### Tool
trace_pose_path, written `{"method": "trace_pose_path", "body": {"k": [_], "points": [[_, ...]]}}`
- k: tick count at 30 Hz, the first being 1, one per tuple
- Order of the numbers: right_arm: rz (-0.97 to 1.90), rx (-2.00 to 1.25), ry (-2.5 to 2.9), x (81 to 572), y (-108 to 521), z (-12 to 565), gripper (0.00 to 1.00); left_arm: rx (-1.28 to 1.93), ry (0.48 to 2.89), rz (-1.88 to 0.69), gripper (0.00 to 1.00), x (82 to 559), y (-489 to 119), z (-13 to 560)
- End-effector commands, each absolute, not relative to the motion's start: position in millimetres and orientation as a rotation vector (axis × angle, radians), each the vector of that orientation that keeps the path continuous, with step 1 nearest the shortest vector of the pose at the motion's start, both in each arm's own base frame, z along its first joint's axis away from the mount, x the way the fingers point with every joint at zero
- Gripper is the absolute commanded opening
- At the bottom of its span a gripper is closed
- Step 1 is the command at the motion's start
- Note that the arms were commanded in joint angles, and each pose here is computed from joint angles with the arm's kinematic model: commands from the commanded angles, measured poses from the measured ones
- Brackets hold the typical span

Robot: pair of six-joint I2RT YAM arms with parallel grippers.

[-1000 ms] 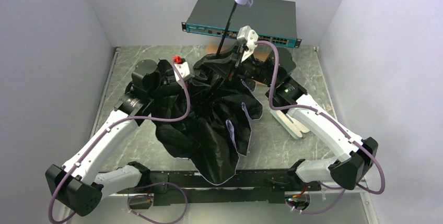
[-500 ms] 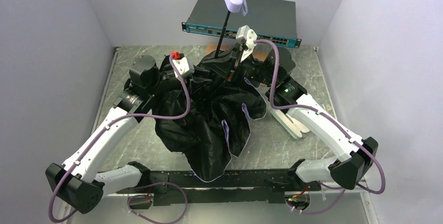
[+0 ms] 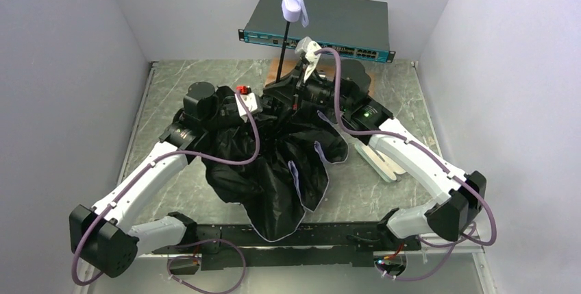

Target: Open the umbrella

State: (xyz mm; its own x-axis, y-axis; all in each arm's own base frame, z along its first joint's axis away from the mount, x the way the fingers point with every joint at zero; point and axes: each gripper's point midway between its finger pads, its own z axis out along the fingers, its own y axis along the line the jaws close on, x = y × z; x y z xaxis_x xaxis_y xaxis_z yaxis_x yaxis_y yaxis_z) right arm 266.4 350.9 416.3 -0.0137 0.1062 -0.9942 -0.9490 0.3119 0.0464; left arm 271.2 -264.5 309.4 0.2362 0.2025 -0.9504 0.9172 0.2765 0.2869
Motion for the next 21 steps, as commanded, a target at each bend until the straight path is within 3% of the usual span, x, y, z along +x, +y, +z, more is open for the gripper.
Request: {"method": "trace_pose_path", "body": {"k": [1,10,21], "points": [[1.049,-0.795,0.927,232.6,324.0,544.1,0.0,1.234,1.536,-0.637,0.31,285.0,-230.4,227.8],[1.067,-0.772,0.87,226.3,318.2,567.5,0.0,1.275,1.678,-0.611,0.4,281.8,-210.1,171.2],[1.09,-0.777,0.825,218.1,316.5,583.4,0.0,1.314,1.751,-0.666,0.33,278.8,-209.8,144.2]]}}
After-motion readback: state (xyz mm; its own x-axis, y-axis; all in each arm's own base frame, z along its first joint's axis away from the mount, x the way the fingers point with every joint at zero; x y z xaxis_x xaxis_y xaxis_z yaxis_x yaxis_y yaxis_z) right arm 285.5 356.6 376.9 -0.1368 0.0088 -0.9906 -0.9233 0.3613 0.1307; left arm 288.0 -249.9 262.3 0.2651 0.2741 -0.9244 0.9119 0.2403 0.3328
